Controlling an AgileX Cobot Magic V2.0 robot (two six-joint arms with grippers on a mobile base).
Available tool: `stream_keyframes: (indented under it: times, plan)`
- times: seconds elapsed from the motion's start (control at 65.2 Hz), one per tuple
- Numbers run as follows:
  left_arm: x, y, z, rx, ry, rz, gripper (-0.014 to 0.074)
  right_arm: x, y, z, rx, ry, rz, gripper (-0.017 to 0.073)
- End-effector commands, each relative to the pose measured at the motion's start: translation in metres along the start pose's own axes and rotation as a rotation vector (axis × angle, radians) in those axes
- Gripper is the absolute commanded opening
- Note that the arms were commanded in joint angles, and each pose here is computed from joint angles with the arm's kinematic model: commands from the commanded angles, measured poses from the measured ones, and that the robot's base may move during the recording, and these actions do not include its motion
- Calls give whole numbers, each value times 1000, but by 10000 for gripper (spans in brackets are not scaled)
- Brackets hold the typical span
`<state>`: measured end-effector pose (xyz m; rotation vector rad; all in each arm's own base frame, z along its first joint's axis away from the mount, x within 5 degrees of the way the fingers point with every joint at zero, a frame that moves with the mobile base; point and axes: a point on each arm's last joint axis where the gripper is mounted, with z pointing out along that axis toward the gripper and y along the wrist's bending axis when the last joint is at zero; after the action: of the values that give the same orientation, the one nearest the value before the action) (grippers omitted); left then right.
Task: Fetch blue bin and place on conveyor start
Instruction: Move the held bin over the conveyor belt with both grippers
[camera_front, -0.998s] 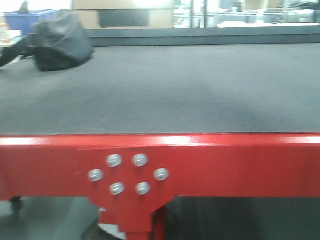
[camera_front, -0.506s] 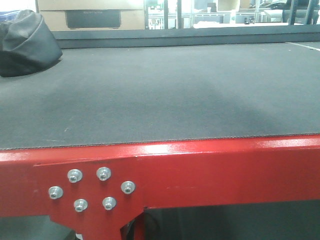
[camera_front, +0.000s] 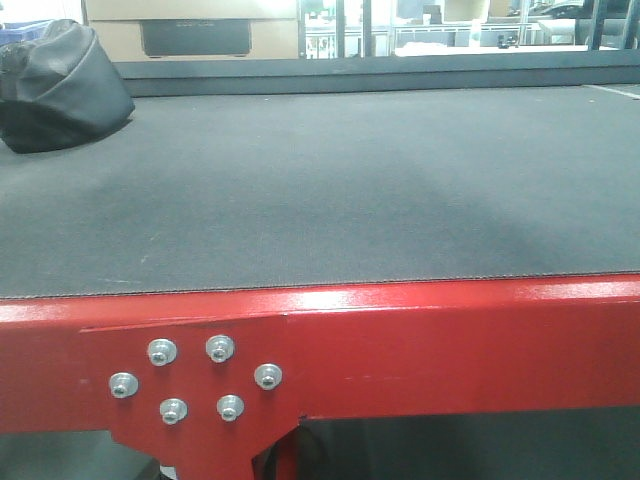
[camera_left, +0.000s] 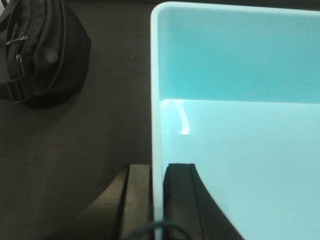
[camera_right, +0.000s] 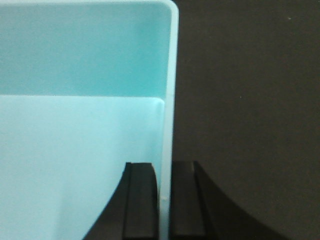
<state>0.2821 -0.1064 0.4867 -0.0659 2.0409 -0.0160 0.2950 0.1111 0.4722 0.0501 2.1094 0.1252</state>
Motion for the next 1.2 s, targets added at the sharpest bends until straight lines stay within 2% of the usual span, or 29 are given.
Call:
stream_keyframes:
  times: [0.0,1.182]
  plan:
    - [-5,-2,-5,24,-50,7,-111,-8,4,-7,-46,-86,-8,-162]
    - [-5,-2,-5,25,-51,7,-111,-10,6,-7,-68,-103,0,-162]
